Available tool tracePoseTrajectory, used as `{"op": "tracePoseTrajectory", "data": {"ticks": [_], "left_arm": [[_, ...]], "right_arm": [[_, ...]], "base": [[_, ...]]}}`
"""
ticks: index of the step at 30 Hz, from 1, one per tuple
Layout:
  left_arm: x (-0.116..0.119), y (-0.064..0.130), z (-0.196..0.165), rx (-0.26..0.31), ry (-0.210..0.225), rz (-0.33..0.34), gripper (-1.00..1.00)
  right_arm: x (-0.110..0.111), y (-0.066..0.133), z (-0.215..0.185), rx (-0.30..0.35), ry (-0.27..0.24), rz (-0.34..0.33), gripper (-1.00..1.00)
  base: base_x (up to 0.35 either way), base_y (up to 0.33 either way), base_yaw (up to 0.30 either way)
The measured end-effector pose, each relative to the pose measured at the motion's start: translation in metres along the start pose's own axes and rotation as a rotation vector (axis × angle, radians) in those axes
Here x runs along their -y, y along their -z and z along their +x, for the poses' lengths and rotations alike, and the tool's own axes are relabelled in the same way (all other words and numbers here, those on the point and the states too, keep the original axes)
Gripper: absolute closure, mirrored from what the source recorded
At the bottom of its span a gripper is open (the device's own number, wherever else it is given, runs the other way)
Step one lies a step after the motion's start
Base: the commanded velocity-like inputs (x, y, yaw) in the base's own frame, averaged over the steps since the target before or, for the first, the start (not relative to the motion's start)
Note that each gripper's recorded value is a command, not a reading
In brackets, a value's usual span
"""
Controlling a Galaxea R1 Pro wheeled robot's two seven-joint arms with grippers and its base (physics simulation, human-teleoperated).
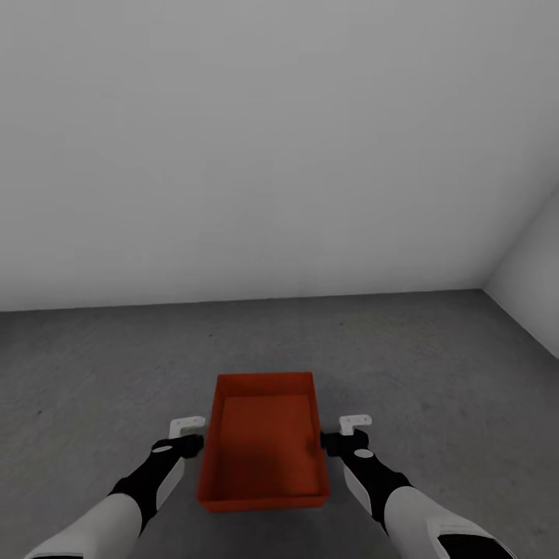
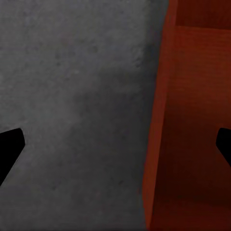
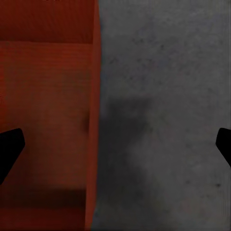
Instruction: Move the two storage containers from the living room to the garage. In the garage, place one container on the floor and stack the other container on top of it (either order is fine).
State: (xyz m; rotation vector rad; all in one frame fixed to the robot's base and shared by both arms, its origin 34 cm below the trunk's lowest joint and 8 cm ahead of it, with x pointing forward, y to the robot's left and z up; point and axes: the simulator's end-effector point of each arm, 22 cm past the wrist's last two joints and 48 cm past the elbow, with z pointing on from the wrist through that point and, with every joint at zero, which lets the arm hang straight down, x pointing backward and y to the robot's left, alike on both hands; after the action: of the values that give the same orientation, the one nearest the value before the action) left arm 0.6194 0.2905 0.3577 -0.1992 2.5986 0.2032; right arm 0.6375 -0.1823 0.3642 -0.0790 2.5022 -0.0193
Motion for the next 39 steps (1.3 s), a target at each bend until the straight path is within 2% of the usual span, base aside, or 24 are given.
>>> {"op": "tracePoseTrajectory", "data": {"ticks": [8, 13, 16, 22, 39], "left_arm": [[-0.024, 0.009, 0.024, -0.073, -0.012, -0.033, -1.00], [-0.033, 0.017, 0.042, -0.126, 0.012, -0.046, -1.00], [-0.038, 0.022, 0.050, -0.152, 0.044, -0.052, -1.00], [-0.046, 0.031, 0.047, -0.165, 0.071, -0.062, -1.00], [-0.051, 0.057, 0.027, -0.166, 0.075, -0.065, -1.00]], "right_arm": [[0.000, 0.012, -0.005, -0.013, 0.005, -0.002, -1.00], [0.000, 0.020, -0.008, -0.022, 0.006, -0.003, -1.00], [-0.001, 0.024, -0.008, -0.031, 0.008, -0.005, -1.00], [-0.002, 0.034, -0.010, -0.045, 0.012, -0.010, -1.00], [-0.005, 0.058, -0.033, -0.043, 0.012, -0.020, -1.00]], "base": [[0.000, 0.000, 0.000], [0.000, 0.000, 0.000], [0.000, 0.000, 0.000], [0.000, 0.000, 0.000], [0.000, 0.000, 0.000]]}}
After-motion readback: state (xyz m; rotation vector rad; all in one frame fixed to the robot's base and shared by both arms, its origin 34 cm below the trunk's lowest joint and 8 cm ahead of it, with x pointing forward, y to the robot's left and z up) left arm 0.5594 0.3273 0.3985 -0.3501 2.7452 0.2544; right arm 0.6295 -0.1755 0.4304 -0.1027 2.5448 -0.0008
